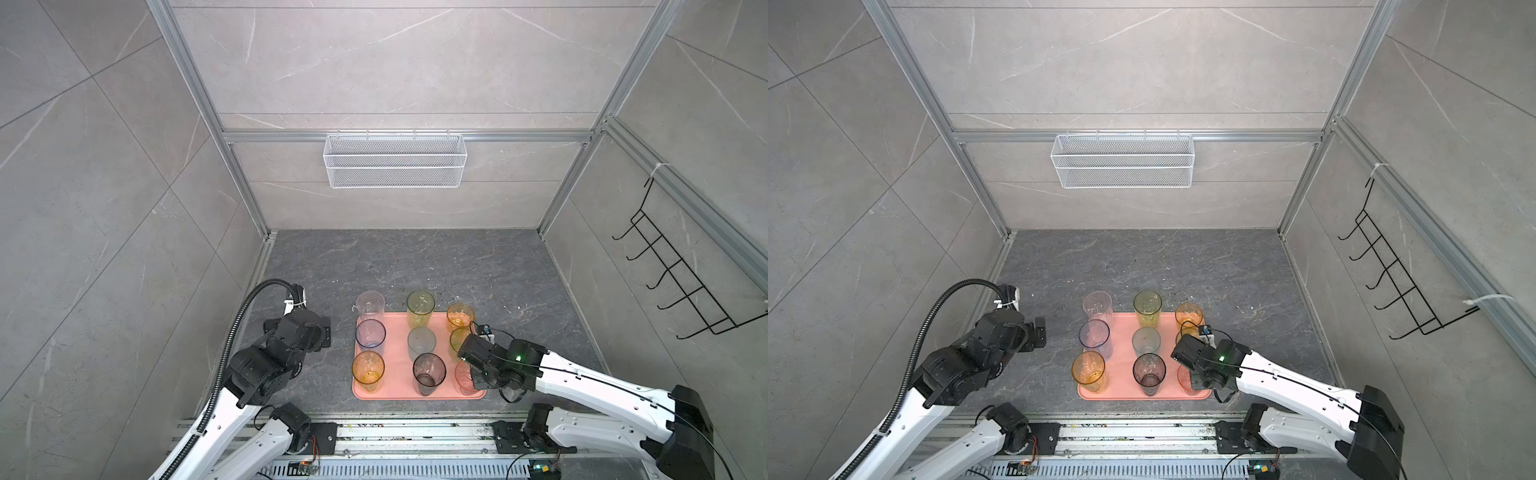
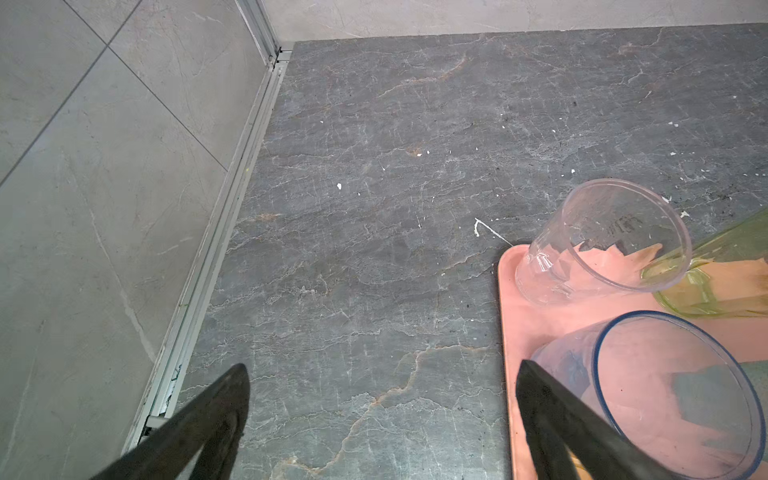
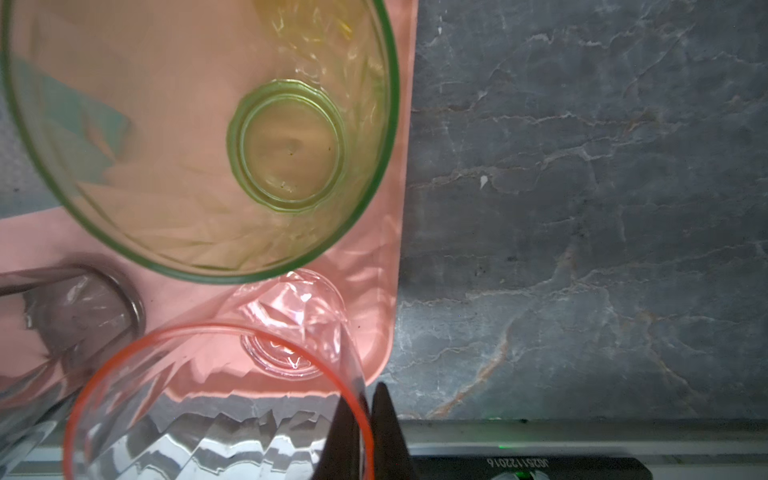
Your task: Place the glasses into the tray
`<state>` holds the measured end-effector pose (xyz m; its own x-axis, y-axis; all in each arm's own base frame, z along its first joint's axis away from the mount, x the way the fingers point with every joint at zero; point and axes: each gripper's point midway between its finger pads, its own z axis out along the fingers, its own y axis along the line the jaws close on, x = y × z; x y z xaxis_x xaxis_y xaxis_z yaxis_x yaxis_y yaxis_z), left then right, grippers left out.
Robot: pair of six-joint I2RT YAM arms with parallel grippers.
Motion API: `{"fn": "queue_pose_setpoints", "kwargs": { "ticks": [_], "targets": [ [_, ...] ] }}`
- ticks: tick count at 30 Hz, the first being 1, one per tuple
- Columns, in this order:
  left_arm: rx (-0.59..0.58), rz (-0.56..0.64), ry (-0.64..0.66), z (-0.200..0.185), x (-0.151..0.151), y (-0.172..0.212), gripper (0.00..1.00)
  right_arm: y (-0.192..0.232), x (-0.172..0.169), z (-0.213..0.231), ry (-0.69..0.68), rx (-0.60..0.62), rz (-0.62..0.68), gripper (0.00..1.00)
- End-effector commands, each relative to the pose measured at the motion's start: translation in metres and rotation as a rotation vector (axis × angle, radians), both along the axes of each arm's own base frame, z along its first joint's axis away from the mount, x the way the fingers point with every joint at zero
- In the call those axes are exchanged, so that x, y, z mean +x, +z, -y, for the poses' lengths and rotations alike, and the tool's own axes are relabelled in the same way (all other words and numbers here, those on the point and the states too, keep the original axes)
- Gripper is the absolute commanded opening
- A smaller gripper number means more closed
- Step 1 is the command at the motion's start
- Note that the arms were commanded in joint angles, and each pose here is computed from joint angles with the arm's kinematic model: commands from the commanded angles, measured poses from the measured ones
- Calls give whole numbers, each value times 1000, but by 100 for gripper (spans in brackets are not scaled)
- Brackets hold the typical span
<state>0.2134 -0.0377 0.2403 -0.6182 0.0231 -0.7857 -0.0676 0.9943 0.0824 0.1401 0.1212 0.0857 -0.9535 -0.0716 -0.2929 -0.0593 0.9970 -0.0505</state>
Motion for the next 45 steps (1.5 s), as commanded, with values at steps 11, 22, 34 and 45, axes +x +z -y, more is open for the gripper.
{"fn": "queue_pose_setpoints", "kwargs": {
  "ticks": [11, 22, 34, 45],
  "targets": [
    [-3, 14, 20, -3, 2, 2, 100, -14, 1, 2, -41, 9, -44, 0],
    [-4, 13, 20, -3, 1, 2, 100, -16, 1, 2, -45, 5, -59, 13],
    [2, 14, 26, -4, 2, 3, 100, 4, 7, -1, -41, 18, -32, 40],
    [-14, 26, 68, -10, 8, 5, 100, 67, 34, -8, 31, 45, 142, 53]
  ]
}}
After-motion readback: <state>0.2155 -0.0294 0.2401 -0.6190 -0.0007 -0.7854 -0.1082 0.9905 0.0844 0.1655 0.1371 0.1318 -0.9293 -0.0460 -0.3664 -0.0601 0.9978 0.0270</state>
